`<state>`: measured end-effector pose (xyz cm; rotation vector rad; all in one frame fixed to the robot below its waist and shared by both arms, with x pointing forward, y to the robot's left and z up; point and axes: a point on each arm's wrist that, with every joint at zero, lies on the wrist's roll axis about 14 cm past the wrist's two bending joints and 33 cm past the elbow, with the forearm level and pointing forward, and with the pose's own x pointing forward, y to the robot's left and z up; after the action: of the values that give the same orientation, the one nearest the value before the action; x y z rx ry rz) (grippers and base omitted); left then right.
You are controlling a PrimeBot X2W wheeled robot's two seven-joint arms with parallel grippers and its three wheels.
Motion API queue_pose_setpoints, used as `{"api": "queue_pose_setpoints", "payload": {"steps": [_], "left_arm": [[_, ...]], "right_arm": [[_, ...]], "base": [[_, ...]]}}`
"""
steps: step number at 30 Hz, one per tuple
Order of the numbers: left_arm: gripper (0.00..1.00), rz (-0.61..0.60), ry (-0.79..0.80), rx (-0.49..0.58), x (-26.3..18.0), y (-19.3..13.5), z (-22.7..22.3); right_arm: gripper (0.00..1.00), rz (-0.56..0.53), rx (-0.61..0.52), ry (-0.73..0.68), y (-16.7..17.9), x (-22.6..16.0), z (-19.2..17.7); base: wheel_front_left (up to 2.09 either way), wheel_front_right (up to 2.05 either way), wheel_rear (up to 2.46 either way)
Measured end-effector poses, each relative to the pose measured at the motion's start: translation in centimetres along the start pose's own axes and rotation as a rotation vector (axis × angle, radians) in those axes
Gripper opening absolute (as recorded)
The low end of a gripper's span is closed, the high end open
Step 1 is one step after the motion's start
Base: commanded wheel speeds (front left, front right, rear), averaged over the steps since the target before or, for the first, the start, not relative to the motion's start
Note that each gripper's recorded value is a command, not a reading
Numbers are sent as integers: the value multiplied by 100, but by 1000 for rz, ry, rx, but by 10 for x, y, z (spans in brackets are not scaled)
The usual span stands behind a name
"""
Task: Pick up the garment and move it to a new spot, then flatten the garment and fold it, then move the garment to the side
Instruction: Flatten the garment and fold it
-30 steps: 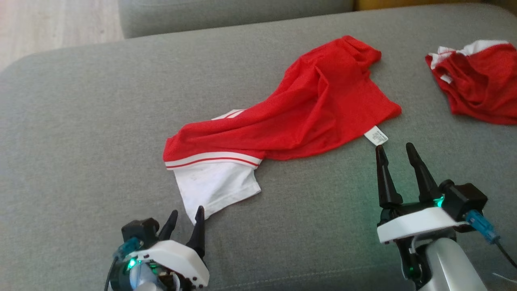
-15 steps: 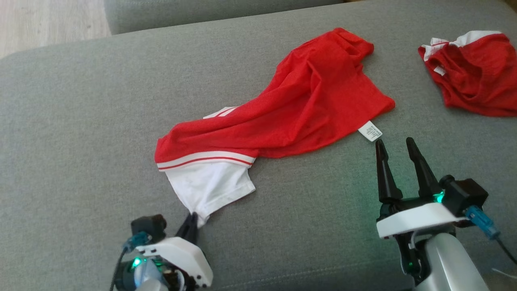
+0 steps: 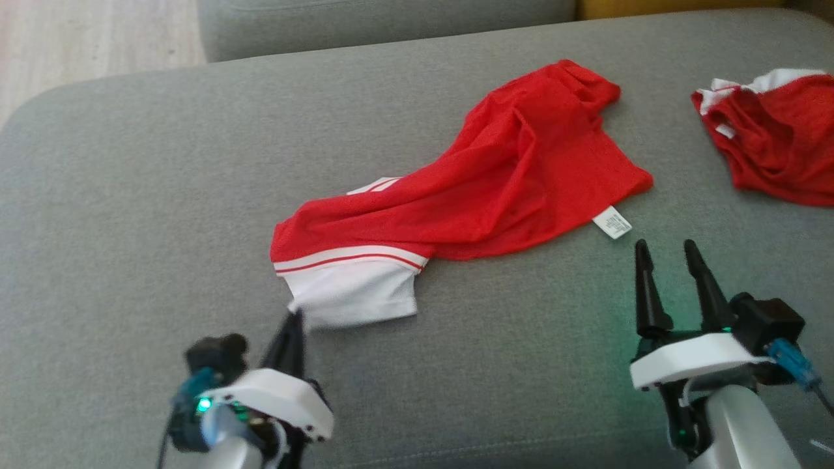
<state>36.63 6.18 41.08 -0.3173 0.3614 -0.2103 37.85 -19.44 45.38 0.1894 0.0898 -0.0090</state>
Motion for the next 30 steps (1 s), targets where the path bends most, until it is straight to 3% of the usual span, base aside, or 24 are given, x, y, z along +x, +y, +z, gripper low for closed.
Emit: {"api": "queue_pose_setpoints", "payload": {"steps": [14,30], "left_arm": [[0,213,-283,-15,-31,69,79],[0,247,-267,-29,-29,78,74]], "right_arm": [[100,-27,-87,212,-12,26,-30],[100,8,-69,426,4,59,-79]], "base": [[0,0,0],[0,0,0]]}}
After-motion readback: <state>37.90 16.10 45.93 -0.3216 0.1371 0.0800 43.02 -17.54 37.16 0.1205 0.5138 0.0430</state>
